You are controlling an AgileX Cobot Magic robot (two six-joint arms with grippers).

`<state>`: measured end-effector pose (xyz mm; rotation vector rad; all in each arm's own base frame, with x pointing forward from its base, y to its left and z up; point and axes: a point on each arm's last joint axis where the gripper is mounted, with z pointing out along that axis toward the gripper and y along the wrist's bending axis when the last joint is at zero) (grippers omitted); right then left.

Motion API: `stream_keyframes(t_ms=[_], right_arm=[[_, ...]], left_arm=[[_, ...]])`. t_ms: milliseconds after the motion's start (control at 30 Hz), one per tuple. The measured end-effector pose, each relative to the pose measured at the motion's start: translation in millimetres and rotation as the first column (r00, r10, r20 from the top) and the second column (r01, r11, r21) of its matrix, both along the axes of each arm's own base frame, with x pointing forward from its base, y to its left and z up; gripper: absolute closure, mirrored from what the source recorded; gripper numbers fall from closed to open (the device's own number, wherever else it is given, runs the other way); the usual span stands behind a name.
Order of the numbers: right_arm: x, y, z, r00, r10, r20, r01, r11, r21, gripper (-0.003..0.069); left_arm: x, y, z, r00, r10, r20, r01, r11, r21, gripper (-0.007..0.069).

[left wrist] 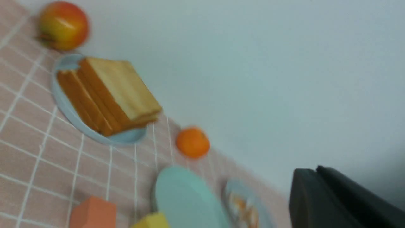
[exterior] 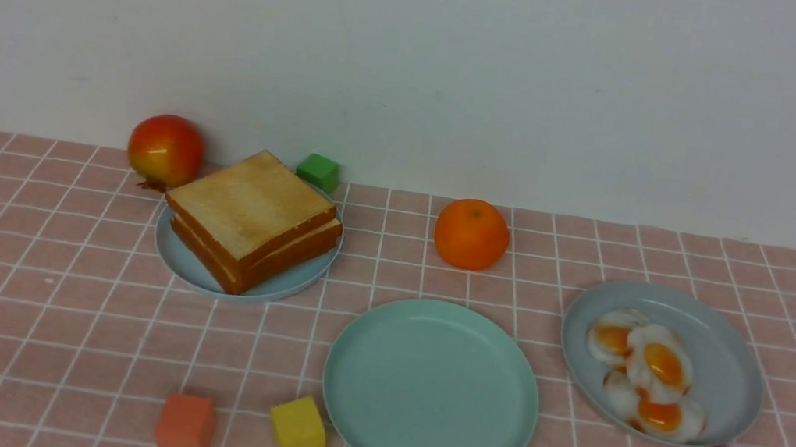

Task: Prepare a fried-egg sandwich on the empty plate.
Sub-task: Use the left arm to grab a slice of bread

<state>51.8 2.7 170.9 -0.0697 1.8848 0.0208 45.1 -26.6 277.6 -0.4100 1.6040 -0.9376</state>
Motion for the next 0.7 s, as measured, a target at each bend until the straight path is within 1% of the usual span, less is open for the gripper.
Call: stream_keyframes(t_ms=[33,67,133,167,200,233,267,300,333,367,433,467,500,533,567,600,700], right_arm=[[0,0,0,1.0,0.0,0.0,0.0,1.0,0.0,0.042],[0,0,0,1.0,0.0,0.0,0.0,1.0,0.0,0.042],[0,0,0,1.0,0.0,0.0,0.0,1.0,0.0,0.042],[0,0,0,1.0,0.0,0.0,0.0,1.0,0.0,0.042],[0,0,0,1.0,0.0,0.0,0.0,1.0,0.0,0.042],[0,0,0,1.0,0.0,0.0,0.0,1.0,0.0,0.042],[0,0,0,1.0,0.0,0.0,0.0,1.0,0.0,0.042],[0,0,0,1.0,0.0,0.0,0.0,1.0,0.0,0.042],[0,0,0,1.0,0.0,0.0,0.0,1.0,0.0,0.042],[0,0,0,1.0,0.0,0.0,0.0,1.0,0.0,0.042],[0,0,0,1.0,0.0,0.0,0.0,1.0,0.0,0.042],[0,0,0,1.0,0.0,0.0,0.0,1.0,0.0,0.042],[0,0,0,1.0,0.0,0.0,0.0,1.0,0.0,0.042],[0,0,0,1.0,0.0,0.0,0.0,1.0,0.0,0.042],[0,0,0,1.0,0.0,0.0,0.0,1.0,0.0,0.042],[0,0,0,1.0,0.0,0.0,0.0,1.0,0.0,0.042],[0,0,0,1.0,0.0,0.0,0.0,1.0,0.0,0.042]], left_arm=[[6,-5,14,0.997,-0.053,-0.059,0.059,0.993,0.103,0.0613],[6,-6,15,0.995,-0.068,-0.078,0.078,0.989,0.126,0.0613],[21,-11,30,0.978,-0.111,-0.175,0.153,0.957,0.247,0.0613],[36,-15,40,0.949,-0.145,-0.281,0.241,0.907,0.346,0.0613],[48,-17,44,0.925,-0.158,-0.345,0.293,0.874,0.387,0.0613],[58,-19,47,0.905,-0.164,-0.393,0.331,0.85,0.409,0.0613],[62,-19,46,0.891,-0.168,-0.422,0.353,0.841,0.41,0.0613],[82,-22,49,0.853,-0.174,-0.493,0.407,0.813,0.417,0.0613],[85,-23,52,0.852,-0.176,-0.493,0.411,0.81,0.42,0.0613],[105,-28,51,0.819,-0.189,-0.542,0.461,0.779,0.424,0.0613],[123,-39,47,0.785,-0.221,-0.579,0.528,0.727,0.439,0.0613],[125,-42,48,0.783,-0.228,-0.579,0.539,0.715,0.446,0.0613],[135,-55,43,0.755,-0.259,-0.603,0.595,0.657,0.463,0.0613],[137,-56,42,0.751,-0.258,-0.607,0.598,0.656,0.461,0.0613],[140,-64,41,0.742,-0.276,-0.611,0.623,0.619,0.478,0.0613],[150,-80,39,0.732,-0.298,-0.613,0.654,0.557,0.511,0.0613],[166,-94,41,0.745,-0.305,-0.592,0.653,0.512,0.558,0.0613]])
